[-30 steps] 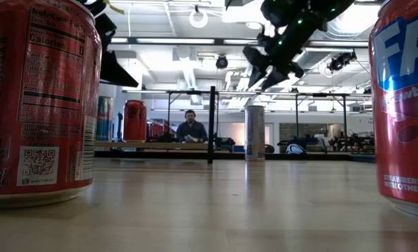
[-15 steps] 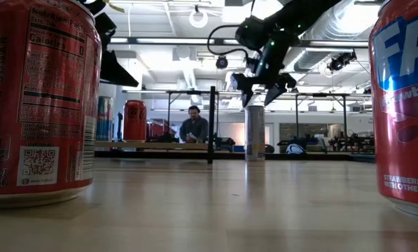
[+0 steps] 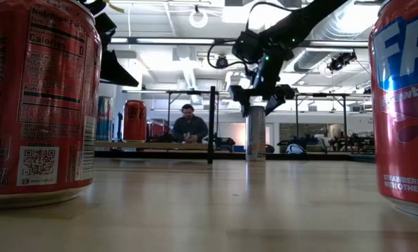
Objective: Place canned beverage on shelf
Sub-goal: Put the top white yellow soda can on the shelf
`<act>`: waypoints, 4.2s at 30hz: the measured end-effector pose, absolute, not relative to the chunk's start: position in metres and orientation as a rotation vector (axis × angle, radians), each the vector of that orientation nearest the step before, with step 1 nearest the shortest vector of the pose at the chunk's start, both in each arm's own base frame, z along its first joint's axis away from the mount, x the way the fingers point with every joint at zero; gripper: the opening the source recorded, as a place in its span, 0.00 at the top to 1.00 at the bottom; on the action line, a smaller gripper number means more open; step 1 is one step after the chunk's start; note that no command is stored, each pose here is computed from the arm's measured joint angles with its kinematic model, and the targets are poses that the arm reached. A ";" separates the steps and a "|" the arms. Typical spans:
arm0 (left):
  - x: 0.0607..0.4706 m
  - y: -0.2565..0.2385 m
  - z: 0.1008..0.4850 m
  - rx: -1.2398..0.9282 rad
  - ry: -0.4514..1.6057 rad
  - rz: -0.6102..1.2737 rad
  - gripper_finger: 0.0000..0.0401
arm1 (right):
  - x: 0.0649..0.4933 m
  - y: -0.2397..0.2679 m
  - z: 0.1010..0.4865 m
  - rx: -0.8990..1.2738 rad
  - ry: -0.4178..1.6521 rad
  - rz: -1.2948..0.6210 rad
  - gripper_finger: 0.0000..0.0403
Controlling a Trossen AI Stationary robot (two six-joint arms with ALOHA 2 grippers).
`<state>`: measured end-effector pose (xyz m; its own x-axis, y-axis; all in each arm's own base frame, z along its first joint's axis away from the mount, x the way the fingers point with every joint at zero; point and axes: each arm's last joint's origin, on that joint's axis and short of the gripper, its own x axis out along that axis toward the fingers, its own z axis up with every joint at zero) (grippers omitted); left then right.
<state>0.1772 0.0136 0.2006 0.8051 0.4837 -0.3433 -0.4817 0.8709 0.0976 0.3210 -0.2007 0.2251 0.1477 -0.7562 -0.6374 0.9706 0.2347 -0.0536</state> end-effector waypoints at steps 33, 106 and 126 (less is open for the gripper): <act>0.169 -0.001 0.172 -0.051 0.241 0.204 1.00 | 0.329 0.005 0.282 -0.118 0.836 -0.270 0.40; 0.173 -0.003 0.180 -0.033 0.137 0.178 1.00 | 0.363 0.065 0.182 -0.163 0.522 -0.568 1.00; 0.173 -0.003 0.182 -0.059 0.114 0.178 1.00 | 0.381 0.064 0.165 -0.040 0.413 -0.535 1.00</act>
<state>0.1733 -0.0029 0.1822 0.9778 0.1731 -0.1181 -0.1798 0.9825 -0.0483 0.3810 0.0639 0.1650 0.7802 -0.5029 -0.3719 0.4868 0.8616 -0.1437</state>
